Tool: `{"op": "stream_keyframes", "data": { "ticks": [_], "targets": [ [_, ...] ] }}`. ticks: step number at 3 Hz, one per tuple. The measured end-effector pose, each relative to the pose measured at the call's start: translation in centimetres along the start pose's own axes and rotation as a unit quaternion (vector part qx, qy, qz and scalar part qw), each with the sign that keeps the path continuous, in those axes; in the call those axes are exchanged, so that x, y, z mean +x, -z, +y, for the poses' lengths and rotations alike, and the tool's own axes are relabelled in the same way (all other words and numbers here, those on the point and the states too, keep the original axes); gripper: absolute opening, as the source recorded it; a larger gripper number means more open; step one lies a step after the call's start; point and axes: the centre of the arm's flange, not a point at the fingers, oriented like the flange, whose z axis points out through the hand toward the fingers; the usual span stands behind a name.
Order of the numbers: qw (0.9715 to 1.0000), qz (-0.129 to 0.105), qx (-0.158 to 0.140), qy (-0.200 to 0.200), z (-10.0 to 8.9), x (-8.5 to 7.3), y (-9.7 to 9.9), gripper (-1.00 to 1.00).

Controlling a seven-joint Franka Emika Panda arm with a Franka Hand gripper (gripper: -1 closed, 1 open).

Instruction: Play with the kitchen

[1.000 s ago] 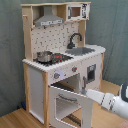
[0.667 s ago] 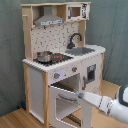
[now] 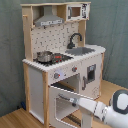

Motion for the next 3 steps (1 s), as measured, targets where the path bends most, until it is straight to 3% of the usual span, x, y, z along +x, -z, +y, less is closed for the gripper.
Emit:
{"op": "stream_keyframes", "data": {
  "ticks": [2,3],
  "targets": [
    [0.9971,0.005,0.01,-0.076,-3.0,2.0,-1.2,1.0],
    [0.9933,0.002,0.018,-0.115,-4.8,2.0,-1.3,1.0]
  ]
}}
